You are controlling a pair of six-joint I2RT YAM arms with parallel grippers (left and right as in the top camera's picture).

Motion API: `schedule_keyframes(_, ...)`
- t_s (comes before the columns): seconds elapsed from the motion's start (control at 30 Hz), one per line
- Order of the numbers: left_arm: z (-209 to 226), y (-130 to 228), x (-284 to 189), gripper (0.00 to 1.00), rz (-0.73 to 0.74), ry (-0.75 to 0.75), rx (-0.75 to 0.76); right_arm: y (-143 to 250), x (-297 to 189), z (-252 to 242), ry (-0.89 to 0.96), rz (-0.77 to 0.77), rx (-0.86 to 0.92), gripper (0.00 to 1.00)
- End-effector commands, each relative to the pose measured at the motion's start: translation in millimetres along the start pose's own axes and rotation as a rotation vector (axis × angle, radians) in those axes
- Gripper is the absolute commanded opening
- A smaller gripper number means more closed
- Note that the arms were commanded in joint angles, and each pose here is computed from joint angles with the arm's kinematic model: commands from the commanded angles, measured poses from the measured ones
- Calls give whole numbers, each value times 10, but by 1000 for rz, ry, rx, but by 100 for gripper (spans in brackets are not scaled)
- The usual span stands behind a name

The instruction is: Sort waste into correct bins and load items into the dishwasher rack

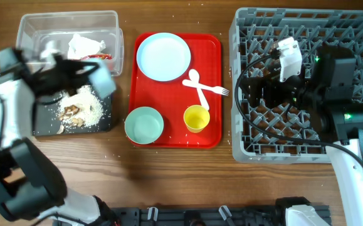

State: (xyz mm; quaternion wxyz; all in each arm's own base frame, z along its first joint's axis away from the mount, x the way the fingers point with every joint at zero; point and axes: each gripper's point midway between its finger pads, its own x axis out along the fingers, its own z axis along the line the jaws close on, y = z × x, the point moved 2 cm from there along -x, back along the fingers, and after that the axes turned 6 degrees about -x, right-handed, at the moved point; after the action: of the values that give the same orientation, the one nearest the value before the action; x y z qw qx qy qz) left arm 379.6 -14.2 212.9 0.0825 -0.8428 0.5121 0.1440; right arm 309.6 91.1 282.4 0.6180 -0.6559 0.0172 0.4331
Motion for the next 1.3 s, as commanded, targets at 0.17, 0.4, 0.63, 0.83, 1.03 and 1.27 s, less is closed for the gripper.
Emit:
schedule_keyframes(0.17,-4,324,1283,4,-70,-576,487,18,30,-23,1,23,9,99)
schedule_keyframes(0.4,-23,737,1696,4,-46,-705,661,39,74,-40,-3,35,17,99)
schedule_keyframes(0.63,416,1092,2033,4,83,-843,698,67,121,-62,-6,51,26,99)
schedule_keyframes(0.83,671,1246,2053,6,172,-914,672,75,122,-58,-7,54,27,99)
schedule_keyframes(1.03,549,1261,2060,48,174,-880,673,77,122,-58,-8,55,27,99)
schedule_keyframes(1.27,65,1452,2000,66,246,-749,718,72,122,-61,-6,53,27,99)
